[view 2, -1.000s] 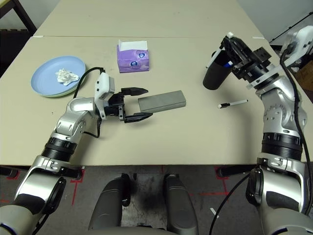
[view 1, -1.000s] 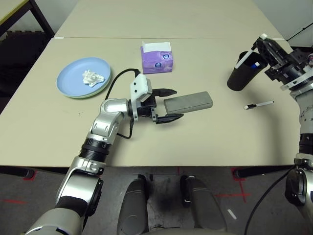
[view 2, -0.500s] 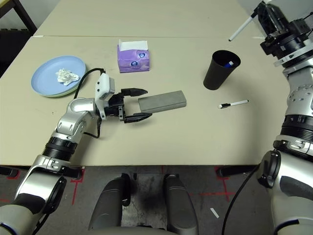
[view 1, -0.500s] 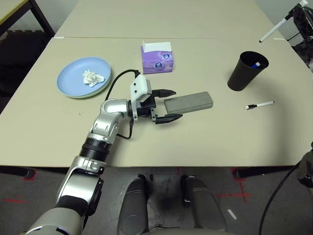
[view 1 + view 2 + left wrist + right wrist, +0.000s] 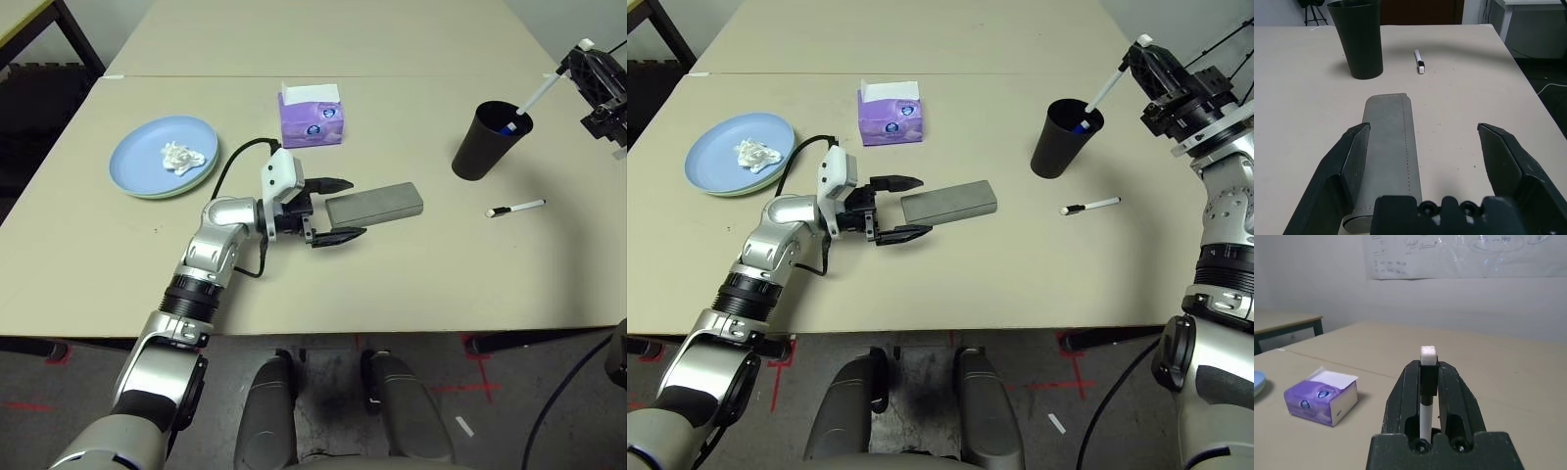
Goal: Organize and tidy the items on the table.
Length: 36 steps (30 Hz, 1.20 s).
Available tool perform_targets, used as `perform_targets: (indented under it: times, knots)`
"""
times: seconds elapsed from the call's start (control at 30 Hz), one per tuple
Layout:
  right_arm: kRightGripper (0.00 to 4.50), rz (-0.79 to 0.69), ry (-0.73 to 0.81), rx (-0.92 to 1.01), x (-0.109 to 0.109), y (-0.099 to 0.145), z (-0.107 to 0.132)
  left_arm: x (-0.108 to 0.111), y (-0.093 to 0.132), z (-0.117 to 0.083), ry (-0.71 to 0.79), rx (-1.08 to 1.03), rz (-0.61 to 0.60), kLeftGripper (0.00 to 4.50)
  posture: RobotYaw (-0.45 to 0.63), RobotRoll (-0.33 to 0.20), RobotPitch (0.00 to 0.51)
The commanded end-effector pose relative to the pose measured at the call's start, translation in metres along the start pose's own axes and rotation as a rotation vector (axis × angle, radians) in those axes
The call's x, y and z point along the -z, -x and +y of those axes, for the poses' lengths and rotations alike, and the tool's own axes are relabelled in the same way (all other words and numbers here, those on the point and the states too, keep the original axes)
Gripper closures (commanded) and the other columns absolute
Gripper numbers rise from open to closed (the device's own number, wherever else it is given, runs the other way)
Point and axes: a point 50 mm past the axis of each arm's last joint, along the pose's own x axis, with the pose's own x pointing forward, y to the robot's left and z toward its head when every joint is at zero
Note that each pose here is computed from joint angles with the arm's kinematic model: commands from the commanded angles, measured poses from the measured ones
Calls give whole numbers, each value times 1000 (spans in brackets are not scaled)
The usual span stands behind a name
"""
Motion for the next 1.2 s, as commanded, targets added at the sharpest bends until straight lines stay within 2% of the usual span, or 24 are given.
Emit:
perform_targets:
  times: [0.03, 0.2, 0.57, 0.7, 0.8, 0.87, 0.9, 1.0, 1.1, 1.2]
  knots:
    - [4171, 34, 15, -5, 7, 2, 0, 0, -1, -1, -5, 15, 7, 0, -98, 0, 174]
    - [4171, 85, 69, 5, 12, 0, 0, 0, 0, -1, -6, 10, 8, 0, -97, 0, 173]
    - [77, 82, 88, -19, 8, -5, 6, 0, 0, -1, -6, 11, 8, 0, -100, 0, 172]
    - [26, 69, 90, -36, 5, -8, 9, 0, -1, -1, -7, 12, 7, 0, -103, 0, 172]
    - [26, 48, 58, -147, -1, -18, 26, 0, 0, -1, -6, 14, 7, 0, -103, 0, 174]
    - [26, 85, 47, -251, 0, -20, 39, 0, 0, -1, -6, 15, 7, 0, -103, 0, 174]
    - [26, 129, 55, -322, 4, -19, 48, 0, 0, -1, -5, 15, 7, 0, -102, 0, 175]
    - [26, 386, 233, -594, 24, -5, 66, 0, 0, -1, -5, 14, 8, 0, -102, 0, 176]
    - [26, 538, 349, -715, 32, 1, 64, 1, 0, -1, -4, 15, 8, 0, -102, 0, 176]
    - [26, 728, 484, -833, 40, 10, 52, 1, -1, -1, -5, 15, 8, 0, -100, 0, 177]
